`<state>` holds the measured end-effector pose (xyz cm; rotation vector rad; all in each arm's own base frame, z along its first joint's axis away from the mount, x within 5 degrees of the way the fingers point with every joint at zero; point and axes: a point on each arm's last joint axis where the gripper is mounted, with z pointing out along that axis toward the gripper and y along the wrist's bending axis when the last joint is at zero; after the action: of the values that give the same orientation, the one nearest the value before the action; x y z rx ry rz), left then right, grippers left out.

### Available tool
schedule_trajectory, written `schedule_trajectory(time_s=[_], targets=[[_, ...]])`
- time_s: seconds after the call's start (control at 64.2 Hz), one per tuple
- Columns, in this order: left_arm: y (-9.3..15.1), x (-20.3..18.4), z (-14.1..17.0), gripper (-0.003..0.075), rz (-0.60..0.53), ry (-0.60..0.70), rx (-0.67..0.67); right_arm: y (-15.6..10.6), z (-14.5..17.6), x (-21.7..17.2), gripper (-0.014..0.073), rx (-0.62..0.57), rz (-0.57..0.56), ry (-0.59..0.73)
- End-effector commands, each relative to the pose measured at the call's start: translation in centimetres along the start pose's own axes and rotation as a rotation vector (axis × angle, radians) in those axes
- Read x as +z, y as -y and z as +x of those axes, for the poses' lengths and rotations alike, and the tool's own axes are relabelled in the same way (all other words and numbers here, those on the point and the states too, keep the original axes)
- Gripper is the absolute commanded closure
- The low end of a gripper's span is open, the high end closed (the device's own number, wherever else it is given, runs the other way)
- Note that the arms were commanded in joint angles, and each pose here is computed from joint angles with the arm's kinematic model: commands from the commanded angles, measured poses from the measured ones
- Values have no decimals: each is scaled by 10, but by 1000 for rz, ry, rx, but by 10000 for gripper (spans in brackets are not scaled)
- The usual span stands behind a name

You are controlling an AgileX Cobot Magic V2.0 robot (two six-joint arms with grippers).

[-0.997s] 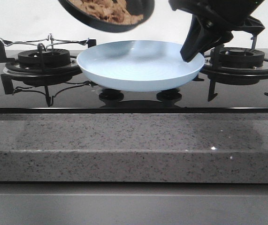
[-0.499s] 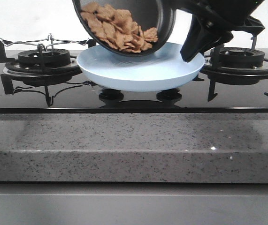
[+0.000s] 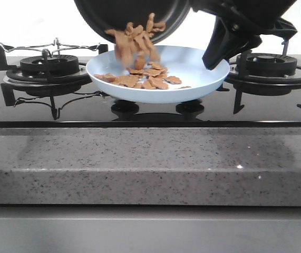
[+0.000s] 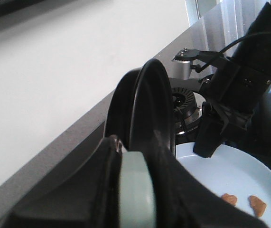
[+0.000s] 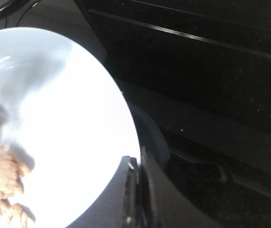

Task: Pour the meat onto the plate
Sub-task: 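Tilt the pan with the left gripper, pouring meat onto the plate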

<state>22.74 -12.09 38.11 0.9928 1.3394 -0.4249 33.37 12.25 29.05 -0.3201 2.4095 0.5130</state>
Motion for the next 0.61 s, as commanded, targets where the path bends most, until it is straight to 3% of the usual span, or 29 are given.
schedule_trajectory(time_s=[0.0, 0.467, 0.592], targets=[[0, -10, -28, 702, -19, 115, 49, -3, -12, -14, 662, -23, 6, 85], [0, -12, -30, 702, -28, 125, 63, -4, -12, -14, 662, -23, 6, 84], [-3, -12, -30, 702, -51, 125, -15, -4, -12, -14, 662, -23, 6, 84]])
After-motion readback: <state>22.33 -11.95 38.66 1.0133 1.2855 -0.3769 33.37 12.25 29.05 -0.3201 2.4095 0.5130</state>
